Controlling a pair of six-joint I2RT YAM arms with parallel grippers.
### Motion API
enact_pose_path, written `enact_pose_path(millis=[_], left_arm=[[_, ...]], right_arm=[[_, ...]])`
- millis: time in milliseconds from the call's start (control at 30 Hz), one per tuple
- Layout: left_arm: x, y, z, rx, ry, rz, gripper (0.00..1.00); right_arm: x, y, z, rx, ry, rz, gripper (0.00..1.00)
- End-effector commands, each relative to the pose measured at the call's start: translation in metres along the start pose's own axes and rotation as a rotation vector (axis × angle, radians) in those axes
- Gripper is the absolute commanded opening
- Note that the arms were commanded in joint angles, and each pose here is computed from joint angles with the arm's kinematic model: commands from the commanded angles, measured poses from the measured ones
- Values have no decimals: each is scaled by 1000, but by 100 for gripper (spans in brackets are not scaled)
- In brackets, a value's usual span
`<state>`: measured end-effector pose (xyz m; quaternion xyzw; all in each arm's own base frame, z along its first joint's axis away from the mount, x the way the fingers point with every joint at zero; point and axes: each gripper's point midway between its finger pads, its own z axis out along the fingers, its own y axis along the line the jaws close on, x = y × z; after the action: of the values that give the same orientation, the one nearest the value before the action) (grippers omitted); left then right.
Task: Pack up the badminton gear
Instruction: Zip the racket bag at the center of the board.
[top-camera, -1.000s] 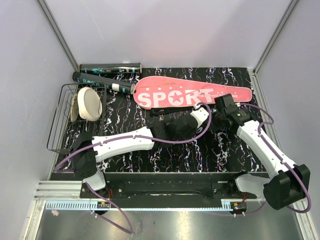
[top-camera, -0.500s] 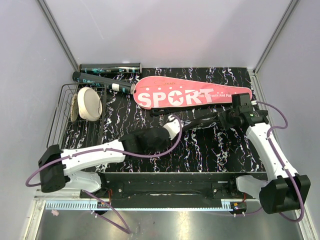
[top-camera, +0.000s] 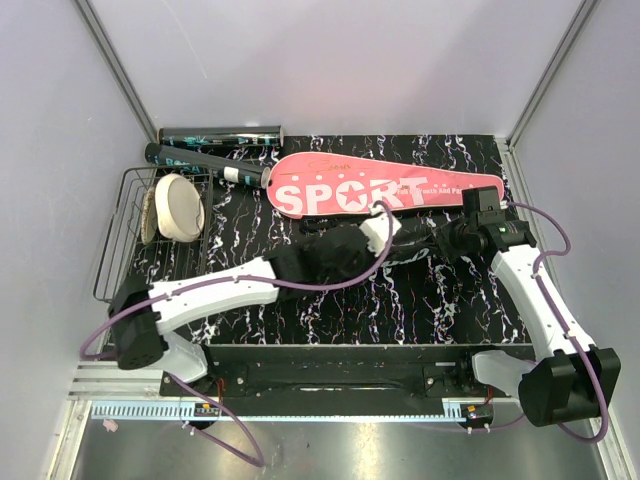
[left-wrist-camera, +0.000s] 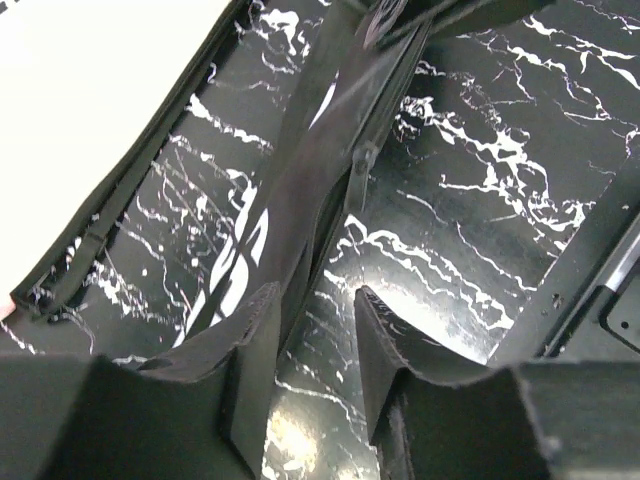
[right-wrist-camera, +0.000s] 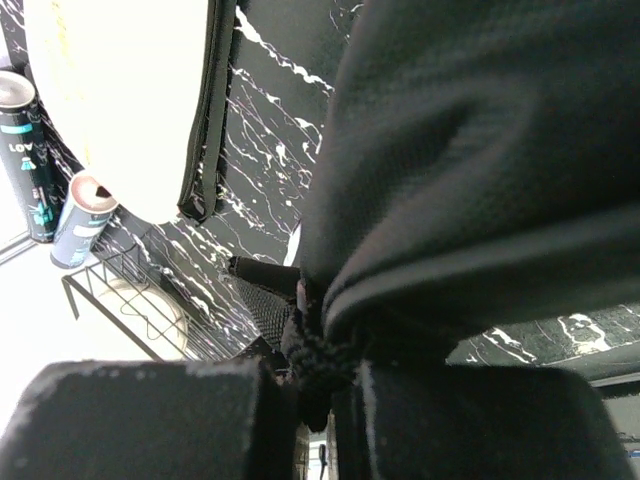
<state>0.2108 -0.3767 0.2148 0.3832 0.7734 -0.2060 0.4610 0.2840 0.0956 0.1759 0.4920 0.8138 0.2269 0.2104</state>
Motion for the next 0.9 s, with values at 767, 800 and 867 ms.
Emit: enact_pose_path(millis=[767, 800, 867], left_arm=[[-37, -5, 18, 81, -59, -38, 67], [-11, -2, 16, 98, -28, -53, 79], [-17, 5, 1, 121, -100, -58, 90]], right_arm=[[10, 44, -18, -187, 68, -66, 0], [11, 43, -17, -184, 79, -84, 0], [16, 36, -12, -154, 108, -117, 0]])
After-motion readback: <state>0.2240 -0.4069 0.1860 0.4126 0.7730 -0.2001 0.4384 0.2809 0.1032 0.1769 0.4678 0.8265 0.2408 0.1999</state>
